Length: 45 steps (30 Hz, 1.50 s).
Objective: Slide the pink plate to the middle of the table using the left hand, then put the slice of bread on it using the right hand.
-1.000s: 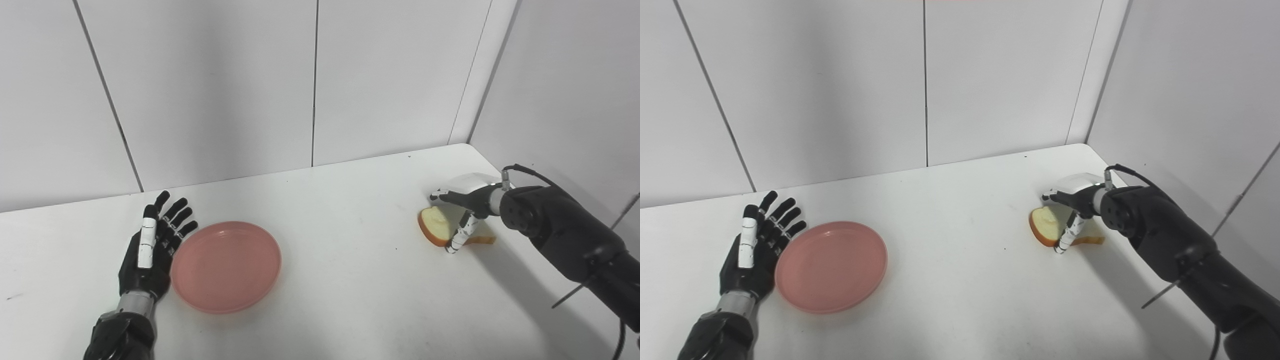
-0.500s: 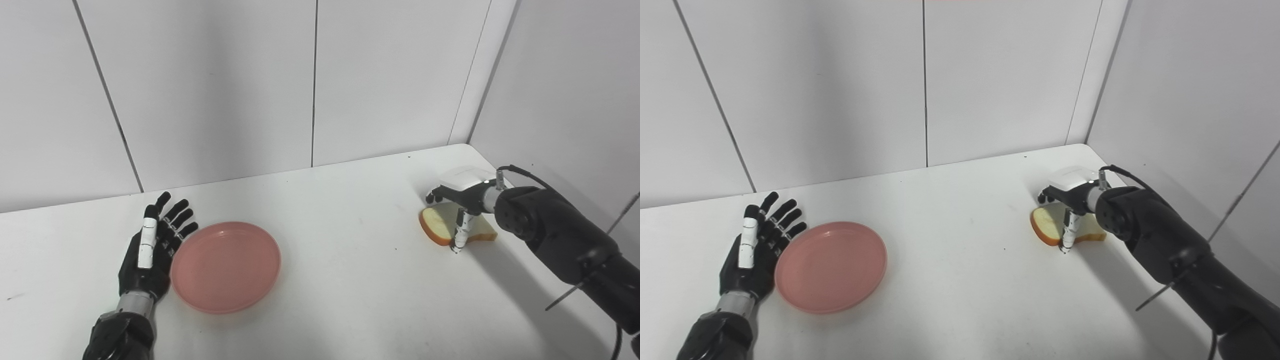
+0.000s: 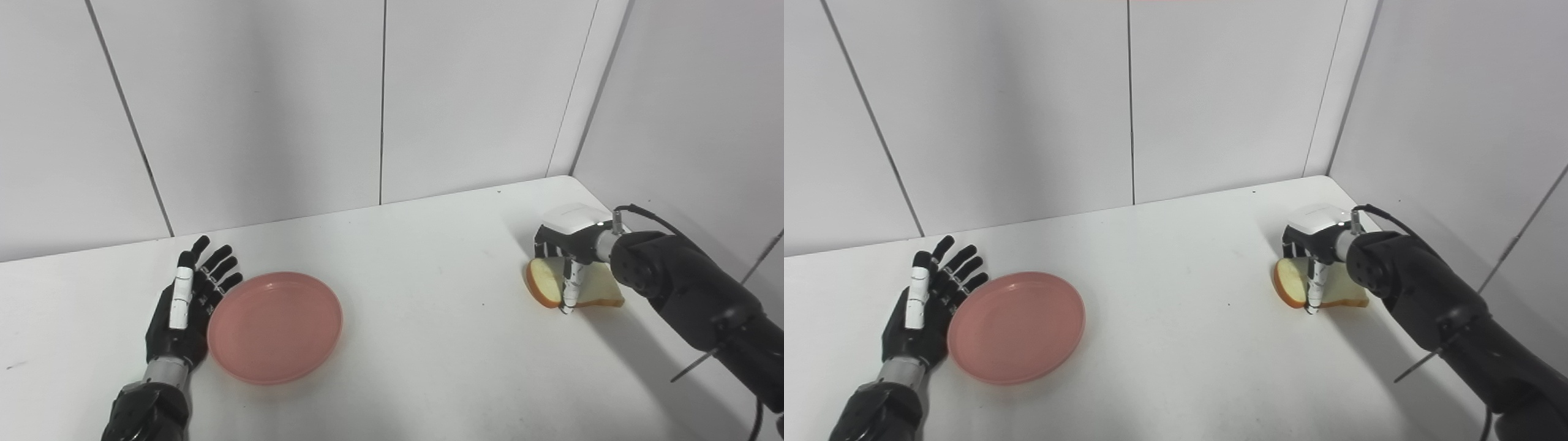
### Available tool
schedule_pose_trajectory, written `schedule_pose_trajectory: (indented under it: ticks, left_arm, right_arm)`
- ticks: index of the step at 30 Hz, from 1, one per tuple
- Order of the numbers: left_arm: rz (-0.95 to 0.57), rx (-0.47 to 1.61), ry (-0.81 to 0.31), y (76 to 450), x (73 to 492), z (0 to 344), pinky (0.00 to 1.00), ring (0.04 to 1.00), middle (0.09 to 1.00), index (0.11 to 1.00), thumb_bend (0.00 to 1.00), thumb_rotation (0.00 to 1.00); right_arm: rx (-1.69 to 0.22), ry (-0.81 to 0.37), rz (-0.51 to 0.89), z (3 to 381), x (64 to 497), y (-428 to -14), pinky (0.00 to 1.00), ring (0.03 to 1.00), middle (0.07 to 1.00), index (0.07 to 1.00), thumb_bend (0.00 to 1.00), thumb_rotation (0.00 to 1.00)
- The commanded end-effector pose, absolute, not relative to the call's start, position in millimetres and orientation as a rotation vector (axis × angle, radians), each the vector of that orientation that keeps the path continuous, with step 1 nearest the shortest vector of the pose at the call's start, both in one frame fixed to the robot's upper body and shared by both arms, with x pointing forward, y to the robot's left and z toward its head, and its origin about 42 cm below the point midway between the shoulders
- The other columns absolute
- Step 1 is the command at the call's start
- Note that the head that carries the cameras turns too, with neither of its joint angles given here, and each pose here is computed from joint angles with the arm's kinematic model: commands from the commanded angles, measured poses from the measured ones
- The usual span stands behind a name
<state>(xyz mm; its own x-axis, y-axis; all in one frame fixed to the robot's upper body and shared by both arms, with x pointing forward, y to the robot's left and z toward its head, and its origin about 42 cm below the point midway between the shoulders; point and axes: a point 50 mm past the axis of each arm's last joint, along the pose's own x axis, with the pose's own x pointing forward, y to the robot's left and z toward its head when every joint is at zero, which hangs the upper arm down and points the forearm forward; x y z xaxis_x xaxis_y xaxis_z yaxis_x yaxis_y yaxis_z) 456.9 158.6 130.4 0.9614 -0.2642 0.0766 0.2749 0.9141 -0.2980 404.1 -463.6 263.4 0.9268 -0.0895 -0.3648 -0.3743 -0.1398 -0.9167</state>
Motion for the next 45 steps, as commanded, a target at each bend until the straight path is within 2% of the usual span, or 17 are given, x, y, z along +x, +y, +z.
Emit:
schedule_pose_trajectory:
  ticks: [1, 7, 11, 13, 16, 20, 24, 31, 33, 38, 39, 45]
  left_arm:
    - [-0.278, -0.297, -0.025, 158.0, 458.5, 132.4, 0.78, 0.844, 0.830, 0.913, 0.87, 0.78]
    - [-0.278, -0.298, -0.021, 156.8, 458.4, 131.7, 0.77, 0.842, 0.830, 0.906, 0.87, 0.78]
    - [-0.280, -0.292, -0.024, 154.9, 458.5, 132.8, 0.77, 0.841, 0.825, 0.905, 0.87, 0.78]
    - [-0.283, -0.287, -0.026, 154.0, 458.7, 133.4, 0.77, 0.844, 0.831, 0.908, 0.87, 0.78]
    - [-0.286, -0.286, -0.029, 152.7, 458.8, 133.9, 0.76, 0.842, 0.838, 0.912, 0.86, 0.79]
    - [-0.290, -0.290, -0.026, 149.9, 457.9, 133.1, 0.76, 0.844, 0.841, 0.913, 0.86, 0.79]
    - [-0.289, -0.300, -0.019, 146.6, 456.4, 131.8, 0.76, 0.847, 0.842, 0.911, 0.87, 0.78]
    - [-0.286, -0.291, -0.009, 143.7, 454.8, 128.8, 0.74, 0.832, 0.830, 0.912, 0.87, 0.78]
    - [-0.284, -0.290, -0.007, 142.4, 454.5, 128.1, 0.73, 0.830, 0.829, 0.915, 0.88, 0.78]
    - [-0.291, -0.307, -0.004, 134.6, 453.1, 127.5, 0.73, 0.833, 0.831, 0.904, 0.89, 0.77]
    - [-0.292, -0.308, -0.004, 133.0, 453.1, 127.2, 0.72, 0.831, 0.830, 0.904, 0.89, 0.77]
    - [-0.294, -0.301, 0.000, 122.1, 452.1, 125.4, 0.71, 0.828, 0.827, 0.905, 0.90, 0.77]
  right_arm:
    - [-1.749, 0.354, 0.275, 263.9, 399.6, -470.0, 0.30, 0.367, 0.431, 0.521, 0.52, 0.01]
    - [-1.762, 0.335, 0.271, 274.1, 399.2, -456.8, 0.26, 0.329, 0.421, 0.523, 0.52, 0.01]
    - [-1.768, 0.238, 0.300, 287.0, 399.1, -438.0, 0.27, 0.335, 0.429, 0.523, 0.52, 0.01]
    - [-1.767, 0.193, 0.296, 293.8, 399.6, -427.8, 0.26, 0.322, 0.421, 0.525, 0.52, 0.02]
    - [-1.767, 0.123, 0.295, 304.0, 399.7, -411.8, 0.20, 0.268, 0.465, 0.490, 0.53, 0.01]
    - [-1.793, 0.021, 0.324, 320.3, 400.6, -382.5, 0.19, 0.261, 0.471, 0.486, 0.53, 0.01]
    - [-1.793, -0.062, 0.363, 333.5, 403.5, -352.4, 0.21, 0.281, 0.417, 0.518, 0.52, 0.01]
    - [-1.795, -0.179, 0.423, 346.7, 411.1, -301.5, 0.24, 0.318, 0.419, 0.526, 0.52, 0.01]
    - [-1.782, -0.204, 0.441, 350.3, 412.9, -285.8, 0.28, 0.354, 0.433, 0.524, 0.52, 0.01]
    - [-1.768, -0.252, 0.466, 356.0, 418.3, -255.4, 0.27, 0.342, 0.426, 0.529, 0.52, 0.01]
    - [-1.761, -0.260, 0.468, 356.5, 419.7, -250.8, 0.25, 0.328, 0.450, 0.509, 0.53, 0.01]
    - [-1.692, -0.321, 0.488, 354.5, 431.6, -219.9, 0.29, 0.376, 0.442, 0.526, 0.52, 0.01]
